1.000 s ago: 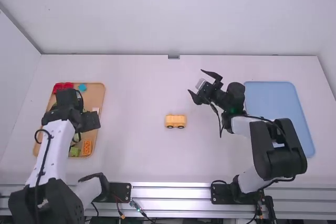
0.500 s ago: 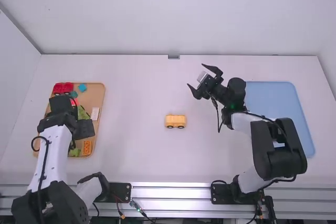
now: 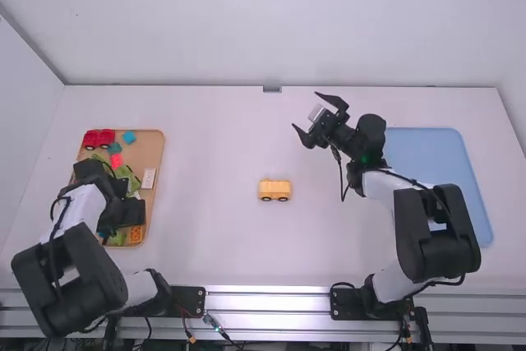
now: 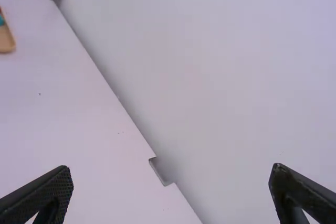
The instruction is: Assemble lego blocks to make yellow taxi
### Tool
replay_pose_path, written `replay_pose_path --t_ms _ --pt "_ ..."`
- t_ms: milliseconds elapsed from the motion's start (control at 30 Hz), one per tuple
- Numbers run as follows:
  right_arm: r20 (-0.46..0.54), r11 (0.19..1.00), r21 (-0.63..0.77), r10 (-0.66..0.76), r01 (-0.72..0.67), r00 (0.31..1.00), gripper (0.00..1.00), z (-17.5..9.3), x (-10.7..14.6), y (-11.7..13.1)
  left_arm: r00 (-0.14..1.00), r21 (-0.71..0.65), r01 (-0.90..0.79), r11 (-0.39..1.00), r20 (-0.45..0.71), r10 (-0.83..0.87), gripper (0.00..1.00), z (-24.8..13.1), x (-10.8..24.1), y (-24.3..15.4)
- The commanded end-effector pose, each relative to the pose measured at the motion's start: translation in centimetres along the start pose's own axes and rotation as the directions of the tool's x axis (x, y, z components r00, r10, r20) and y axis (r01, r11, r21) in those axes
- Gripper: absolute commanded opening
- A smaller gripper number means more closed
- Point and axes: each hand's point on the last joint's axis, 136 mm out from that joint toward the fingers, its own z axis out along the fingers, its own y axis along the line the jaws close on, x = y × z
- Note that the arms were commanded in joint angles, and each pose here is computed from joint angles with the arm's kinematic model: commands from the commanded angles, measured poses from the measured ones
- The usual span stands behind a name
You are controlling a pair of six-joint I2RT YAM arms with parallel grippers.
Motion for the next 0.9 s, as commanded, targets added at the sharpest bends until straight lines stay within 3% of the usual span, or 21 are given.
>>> replay_pose_path --t_ms 0,267,733,867 --pt "0.057 1.0 0.002 -0.027 0.027 0.998 0.99 0.3 -2.4 -1.3 0.998 0.034 -0.054 0.998 -0.036 0.055 0.8 1.0 0.6 -0.6" --pt "0.084 1.0 -0.011 0.011 -0.01 0.996 0.99 0.3 -3.1 -1.3 0.997 0.044 -0.058 0.997 -0.057 0.061 0.65 1.2 0.4 -0.8" --pt "0.089 1.0 -0.017 0.011 -0.009 0.996 0.99 0.3 -3.2 -1.2 0.998 0.078 -0.068 0.995 -0.002 0.068 0.57 1.9 -0.2 -1.4" --pt "0.097 1.0 -0.012 0.016 -0.015 0.995 0.99 0.3 -3.4 -1.3 0.999 0.085 -0.05 0.995 -0.004 0.05 0.61 2.0 -0.1 -1.5"
